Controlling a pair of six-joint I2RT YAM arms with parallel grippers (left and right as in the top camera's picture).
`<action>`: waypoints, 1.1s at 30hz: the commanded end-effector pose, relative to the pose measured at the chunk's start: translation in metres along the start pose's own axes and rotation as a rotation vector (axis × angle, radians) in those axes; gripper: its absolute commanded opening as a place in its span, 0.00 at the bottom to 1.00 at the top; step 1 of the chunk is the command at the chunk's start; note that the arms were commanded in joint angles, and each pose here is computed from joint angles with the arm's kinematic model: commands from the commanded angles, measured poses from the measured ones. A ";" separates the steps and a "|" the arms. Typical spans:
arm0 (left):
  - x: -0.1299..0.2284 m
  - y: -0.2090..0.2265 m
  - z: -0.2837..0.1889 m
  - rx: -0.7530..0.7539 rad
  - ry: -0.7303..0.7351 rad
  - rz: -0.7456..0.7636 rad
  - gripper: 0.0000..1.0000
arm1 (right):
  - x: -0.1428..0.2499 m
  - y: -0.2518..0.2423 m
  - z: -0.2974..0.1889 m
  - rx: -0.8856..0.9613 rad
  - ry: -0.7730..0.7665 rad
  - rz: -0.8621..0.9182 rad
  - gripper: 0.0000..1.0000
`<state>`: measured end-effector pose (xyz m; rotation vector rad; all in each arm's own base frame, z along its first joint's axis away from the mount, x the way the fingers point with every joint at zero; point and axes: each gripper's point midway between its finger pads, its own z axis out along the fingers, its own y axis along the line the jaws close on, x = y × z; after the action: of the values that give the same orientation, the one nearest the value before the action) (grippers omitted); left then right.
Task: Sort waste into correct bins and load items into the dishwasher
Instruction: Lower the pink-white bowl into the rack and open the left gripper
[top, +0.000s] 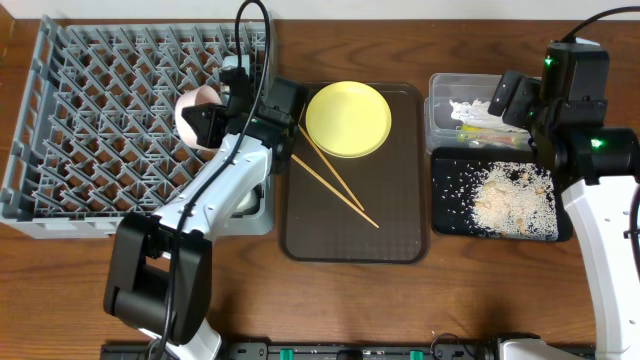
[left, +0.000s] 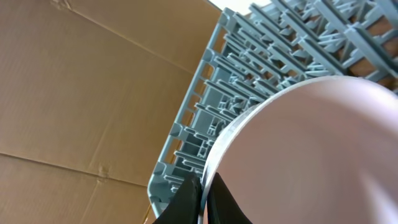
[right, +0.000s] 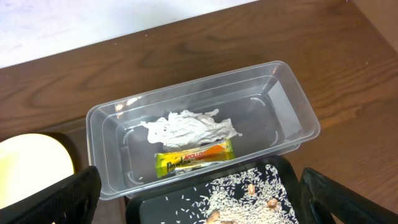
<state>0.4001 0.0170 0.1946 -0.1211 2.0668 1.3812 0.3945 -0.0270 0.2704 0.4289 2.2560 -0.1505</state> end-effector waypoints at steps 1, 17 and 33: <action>0.004 -0.018 -0.009 0.047 -0.013 0.036 0.07 | -0.003 -0.006 -0.001 0.022 -0.012 0.019 0.99; 0.004 0.021 -0.015 -0.254 -0.093 -0.004 0.07 | -0.003 -0.006 -0.001 0.022 -0.012 0.019 0.99; 0.005 0.004 -0.015 -0.159 -0.090 -0.064 0.07 | -0.003 -0.006 -0.001 0.022 -0.012 0.019 0.99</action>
<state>0.3866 0.0102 0.2062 -0.1797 1.8644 1.5023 0.3945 -0.0270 0.2704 0.4289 2.2560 -0.1505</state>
